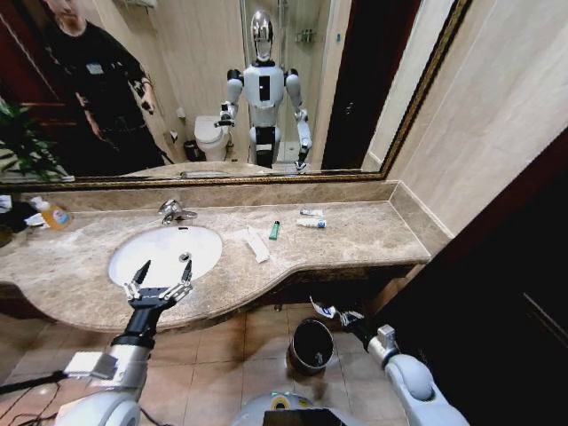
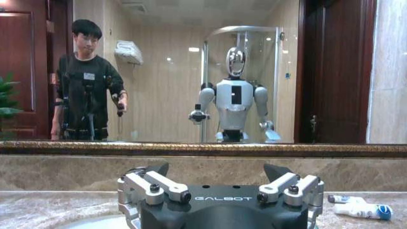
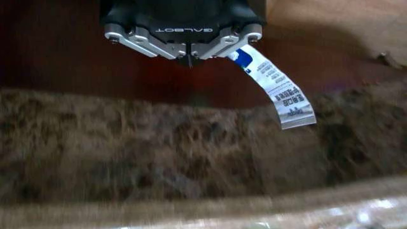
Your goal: Pick up the trash from the sink and place it in the trash bin.
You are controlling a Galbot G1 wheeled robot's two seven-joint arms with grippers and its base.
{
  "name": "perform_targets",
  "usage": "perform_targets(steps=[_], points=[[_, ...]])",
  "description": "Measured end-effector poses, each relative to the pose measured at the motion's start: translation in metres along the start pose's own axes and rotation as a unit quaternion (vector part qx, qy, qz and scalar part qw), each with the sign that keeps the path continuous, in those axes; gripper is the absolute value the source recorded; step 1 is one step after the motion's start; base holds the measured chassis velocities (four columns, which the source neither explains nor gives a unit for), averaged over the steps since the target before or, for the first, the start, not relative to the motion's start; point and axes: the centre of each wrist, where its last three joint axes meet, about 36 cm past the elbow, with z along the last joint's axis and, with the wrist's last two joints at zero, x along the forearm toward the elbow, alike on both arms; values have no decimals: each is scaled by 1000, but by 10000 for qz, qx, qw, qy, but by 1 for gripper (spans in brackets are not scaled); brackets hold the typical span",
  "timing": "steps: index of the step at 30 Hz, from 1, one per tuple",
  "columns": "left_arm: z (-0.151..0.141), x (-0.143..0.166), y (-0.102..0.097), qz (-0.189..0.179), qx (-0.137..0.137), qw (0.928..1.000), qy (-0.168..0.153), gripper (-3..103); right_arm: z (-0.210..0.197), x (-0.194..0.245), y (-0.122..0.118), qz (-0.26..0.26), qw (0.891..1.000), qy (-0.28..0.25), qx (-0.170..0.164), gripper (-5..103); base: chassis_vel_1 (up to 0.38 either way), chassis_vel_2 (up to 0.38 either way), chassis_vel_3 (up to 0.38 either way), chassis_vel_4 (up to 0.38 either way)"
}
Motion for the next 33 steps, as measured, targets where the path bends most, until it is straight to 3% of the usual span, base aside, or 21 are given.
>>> perform_targets(steps=[7,11,18,23,28,33], points=[[0,0,0,0,0,10000,0,100,33,-28,12,260,9991,298,-150,0,0,0,0,0],[0,0,0,0,1,10000,0,100,59,-44,17,385,9982,437,153,0,0,0,0,0],[0,0,0,0,1,10000,0,100,76,-55,27,379,9971,611,250,0,0,0,0,0],[0,0,0,0,0,10000,0,100,94,-64,37,342,9960,642,519,0,0,0,0,0],[0,0,0,0,0,10000,0,100,108,-73,56,510,9944,726,570,-3,0,0,0,0],[0,0,0,0,0,10000,0,100,114,-77,65,554,9934,827,566,17,0,0,0,0]])
